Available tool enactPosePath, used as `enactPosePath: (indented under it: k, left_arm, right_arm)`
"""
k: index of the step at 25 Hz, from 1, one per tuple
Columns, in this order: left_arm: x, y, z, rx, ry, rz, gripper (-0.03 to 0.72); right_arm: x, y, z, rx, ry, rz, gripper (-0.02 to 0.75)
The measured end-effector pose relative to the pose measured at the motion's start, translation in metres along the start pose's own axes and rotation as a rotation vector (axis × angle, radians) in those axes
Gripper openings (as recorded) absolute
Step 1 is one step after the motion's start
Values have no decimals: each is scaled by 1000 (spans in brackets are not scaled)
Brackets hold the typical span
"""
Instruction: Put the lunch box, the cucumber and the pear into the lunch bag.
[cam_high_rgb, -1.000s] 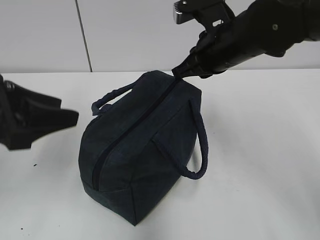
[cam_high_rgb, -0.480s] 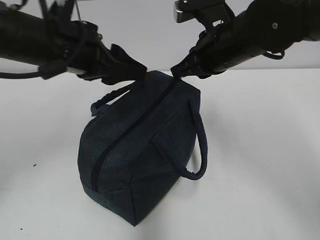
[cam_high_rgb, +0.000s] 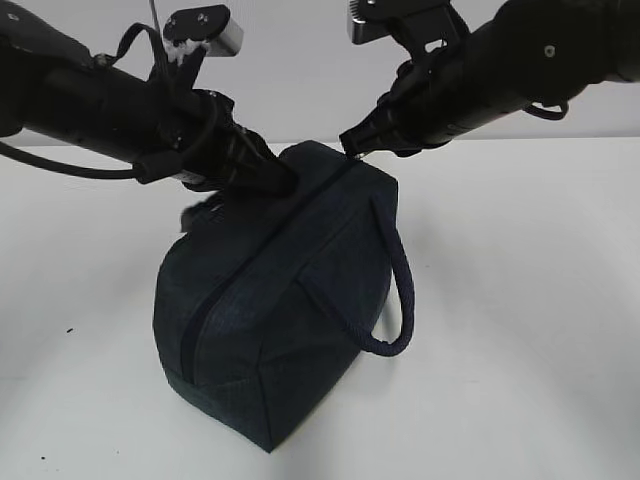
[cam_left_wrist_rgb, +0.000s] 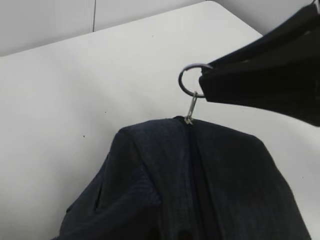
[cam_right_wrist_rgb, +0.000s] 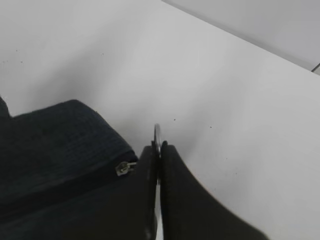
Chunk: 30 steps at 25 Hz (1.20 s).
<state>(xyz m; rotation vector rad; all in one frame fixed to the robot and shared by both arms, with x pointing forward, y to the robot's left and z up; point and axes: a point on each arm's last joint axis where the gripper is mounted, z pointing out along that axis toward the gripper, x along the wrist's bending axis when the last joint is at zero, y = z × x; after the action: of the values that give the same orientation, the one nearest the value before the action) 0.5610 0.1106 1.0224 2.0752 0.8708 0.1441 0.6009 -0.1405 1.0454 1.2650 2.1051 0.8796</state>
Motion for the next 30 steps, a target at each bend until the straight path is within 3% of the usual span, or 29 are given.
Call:
enactPosePath:
  k: [4,11,18,20,22,25,27,30]
  left_arm:
    - [-1,1,-2,1,-4,0,-12]
    - [-10,14,-25,-65,33,57,-15]
    - [-8,16,-29,-81,67,67,-10]
    - [-8,17,-32,-91,78,72,35]
    - [-7,22,-39,-128,101,67,164]
    - [-7,27,-45,-153,117,68,384]
    - [-8,27,-47,-150,112,64,450]
    - [-13,25,-54,-115,98,67,468]
  right_arm:
    - [-12,-4,7,11,-19,32,6]
    - [-54,-34,45,119,-44,277,6]
    - [-50,-41,54,181,70,345,6]
    - [-51,-37,52,187,99,329,22]
    - [-55,-29,48,189,126,286,99]
    - [-56,-10,41,157,164,252,327]
    - [-56,2,35,149,188,240,492]
    - [-55,16,22,167,230,215,587]
